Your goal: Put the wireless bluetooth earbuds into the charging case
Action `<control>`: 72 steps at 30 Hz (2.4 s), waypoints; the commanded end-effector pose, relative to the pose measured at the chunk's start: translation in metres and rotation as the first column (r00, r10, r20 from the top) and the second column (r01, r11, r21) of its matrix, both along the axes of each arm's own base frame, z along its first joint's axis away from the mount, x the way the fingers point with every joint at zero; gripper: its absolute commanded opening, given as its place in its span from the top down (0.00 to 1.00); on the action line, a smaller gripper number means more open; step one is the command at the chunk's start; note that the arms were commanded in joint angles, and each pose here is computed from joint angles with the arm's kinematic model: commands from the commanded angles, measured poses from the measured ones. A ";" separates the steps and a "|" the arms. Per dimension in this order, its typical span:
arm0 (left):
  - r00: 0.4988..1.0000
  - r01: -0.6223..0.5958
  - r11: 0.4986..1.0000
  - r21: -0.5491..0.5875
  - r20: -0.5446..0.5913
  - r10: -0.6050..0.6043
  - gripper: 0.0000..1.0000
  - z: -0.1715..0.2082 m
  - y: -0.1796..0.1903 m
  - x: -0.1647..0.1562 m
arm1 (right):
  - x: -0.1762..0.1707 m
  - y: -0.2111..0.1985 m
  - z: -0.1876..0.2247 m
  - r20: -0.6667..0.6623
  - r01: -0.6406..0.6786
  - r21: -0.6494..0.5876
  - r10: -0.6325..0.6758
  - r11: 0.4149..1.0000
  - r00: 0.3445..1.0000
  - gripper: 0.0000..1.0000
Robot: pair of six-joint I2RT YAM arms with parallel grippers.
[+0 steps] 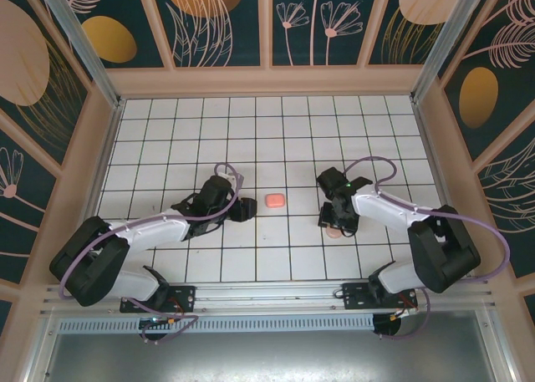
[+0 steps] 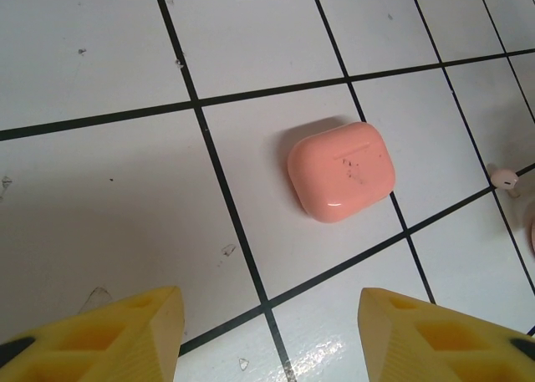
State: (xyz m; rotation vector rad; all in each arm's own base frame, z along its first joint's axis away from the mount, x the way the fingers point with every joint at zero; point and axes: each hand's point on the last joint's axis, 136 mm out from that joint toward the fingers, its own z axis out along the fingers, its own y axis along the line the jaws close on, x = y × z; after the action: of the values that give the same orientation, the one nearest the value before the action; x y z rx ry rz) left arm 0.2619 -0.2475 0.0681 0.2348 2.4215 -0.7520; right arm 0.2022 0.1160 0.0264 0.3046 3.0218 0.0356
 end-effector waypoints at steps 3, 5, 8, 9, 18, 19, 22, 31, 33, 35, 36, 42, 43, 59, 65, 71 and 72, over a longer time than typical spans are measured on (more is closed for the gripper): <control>1.000 0.006 1.000 0.006 0.027 -0.006 0.44 0.001 0.003 -0.001 | -0.002 0.003 -0.003 -0.024 0.009 -0.006 -0.009 1.000 1.000 0.41; 1.000 0.009 1.000 0.003 0.026 -0.009 0.44 0.001 0.003 -0.001 | -0.003 0.004 -0.006 -0.034 0.003 -0.009 -0.003 1.000 0.999 0.41; 1.000 0.012 1.000 -0.003 0.028 -0.012 0.44 0.002 0.002 -0.001 | -0.005 0.005 -0.009 -0.048 -0.005 -0.012 0.005 1.000 0.999 0.42; 1.000 0.014 1.000 -0.002 0.026 -0.014 0.44 0.001 0.002 -0.001 | -0.006 0.006 -0.010 -0.050 -0.009 -0.010 0.008 1.000 0.999 0.42; 0.999 0.019 1.000 -0.001 0.035 -0.019 0.44 0.004 0.002 -0.001 | -0.008 0.006 -0.011 -0.049 -0.021 -0.021 0.020 1.000 0.999 0.53; 0.999 0.022 1.000 -0.003 0.040 -0.022 0.44 0.006 0.001 -0.001 | -0.007 0.007 -0.009 -0.037 -0.021 -0.022 0.020 1.000 0.999 0.53; 0.997 0.049 0.999 -0.018 0.064 -0.048 0.44 0.012 -0.002 -0.002 | 0.002 0.015 0.005 0.032 -0.040 0.004 0.040 0.999 0.999 0.54; 0.894 0.359 0.922 -0.147 0.337 -0.294 0.45 0.074 -0.036 -0.024 | 0.047 0.102 0.108 0.505 -0.305 0.249 0.145 0.919 0.851 0.57; 0.849 0.423 0.894 -0.150 0.411 -0.333 0.45 0.090 -0.040 -0.031 | 0.051 0.128 0.138 0.619 -0.411 0.304 0.150 0.859 0.771 0.57; 0.811 0.465 0.873 -0.150 0.467 -0.352 0.46 0.103 -0.042 -0.036 | 0.049 0.148 0.162 0.697 -0.503 0.349 0.140 0.791 0.704 0.57; 0.793 0.481 0.864 -0.152 0.495 -0.354 0.46 0.110 -0.043 -0.038 | 0.048 0.157 0.173 0.727 -0.541 0.366 0.130 0.757 0.674 0.57; 0.751 0.501 0.848 -0.171 0.573 -0.328 0.44 0.131 -0.041 -0.042 | 0.039 0.186 0.198 0.783 -0.651 0.452 0.077 0.610 0.617 0.57; 0.751 0.499 0.848 -0.177 0.576 -0.322 0.44 0.132 -0.041 -0.042 | 0.037 0.189 0.197 0.782 -0.657 0.463 0.075 0.595 0.619 0.57; 0.767 0.460 0.853 -0.246 0.594 -0.242 0.47 0.142 -0.041 -0.033 | 0.022 0.208 0.203 0.760 -0.683 0.560 0.038 0.468 0.649 0.56; 0.765 0.457 0.851 -0.258 0.603 -0.227 0.51 0.146 -0.041 -0.032 | 0.016 0.212 0.202 0.749 -0.689 0.579 0.048 0.436 0.660 0.56; 0.772 0.439 0.860 -0.259 0.598 -0.214 0.57 0.145 -0.040 -0.029 | 0.009 0.215 0.208 0.749 -0.703 0.597 0.045 0.386 0.661 0.55; 0.772 0.439 0.860 -0.260 0.598 -0.214 0.59 0.145 -0.040 -0.030 | 0.009 0.215 0.208 0.750 -0.706 0.597 0.047 0.381 0.660 0.55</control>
State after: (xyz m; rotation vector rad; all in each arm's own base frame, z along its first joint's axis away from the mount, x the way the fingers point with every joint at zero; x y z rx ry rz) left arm 0.2273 -0.2904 0.2078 0.6815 1.6764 -1.1378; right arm 0.2218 0.3237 0.2243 -0.3348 2.0472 1.3642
